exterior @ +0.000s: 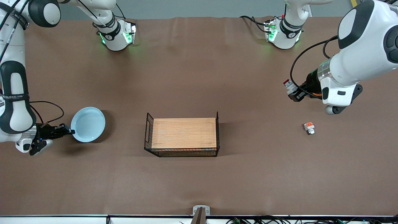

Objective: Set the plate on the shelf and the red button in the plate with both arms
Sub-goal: 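Lift the blue plate with the right gripper, tilting it up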

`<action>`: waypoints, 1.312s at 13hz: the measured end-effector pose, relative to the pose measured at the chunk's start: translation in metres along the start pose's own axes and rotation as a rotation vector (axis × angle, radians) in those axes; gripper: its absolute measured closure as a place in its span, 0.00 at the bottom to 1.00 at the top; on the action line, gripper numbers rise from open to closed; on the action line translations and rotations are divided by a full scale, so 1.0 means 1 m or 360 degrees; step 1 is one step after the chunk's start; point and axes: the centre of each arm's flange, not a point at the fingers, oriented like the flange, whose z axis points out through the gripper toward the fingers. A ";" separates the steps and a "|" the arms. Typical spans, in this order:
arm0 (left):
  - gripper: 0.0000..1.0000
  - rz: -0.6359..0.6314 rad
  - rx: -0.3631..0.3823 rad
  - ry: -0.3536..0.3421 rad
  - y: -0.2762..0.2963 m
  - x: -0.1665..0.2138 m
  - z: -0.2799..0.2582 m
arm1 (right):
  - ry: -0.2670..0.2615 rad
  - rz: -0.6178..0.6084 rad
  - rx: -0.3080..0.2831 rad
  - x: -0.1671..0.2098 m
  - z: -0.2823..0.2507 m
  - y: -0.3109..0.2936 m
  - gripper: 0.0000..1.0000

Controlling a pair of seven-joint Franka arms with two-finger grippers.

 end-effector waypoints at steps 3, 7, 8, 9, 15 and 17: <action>0.59 -0.0002 0.0005 -0.0004 0.001 0.000 0.002 | -0.0072 0.0113 0.0099 0.001 -0.030 -0.022 0.97; 0.59 -0.0002 0.0007 -0.0007 0.001 0.001 0.003 | -0.0135 0.0308 0.0164 -0.015 -0.085 -0.060 0.97; 0.59 -0.0002 0.0007 -0.0007 0.001 0.001 0.003 | -0.0153 0.0369 0.0178 -0.018 -0.098 -0.073 0.97; 0.59 -0.0003 0.0007 -0.0007 0.001 0.001 0.003 | -0.0174 0.0426 0.0189 -0.021 -0.111 -0.088 0.97; 0.59 -0.0004 0.0007 -0.0007 0.001 0.001 0.003 | -0.0278 0.0756 0.0150 -0.021 -0.166 -0.189 0.97; 0.59 -0.0004 0.0007 -0.0007 0.001 0.001 0.003 | -0.0298 0.0854 0.0121 -0.018 -0.173 -0.215 0.97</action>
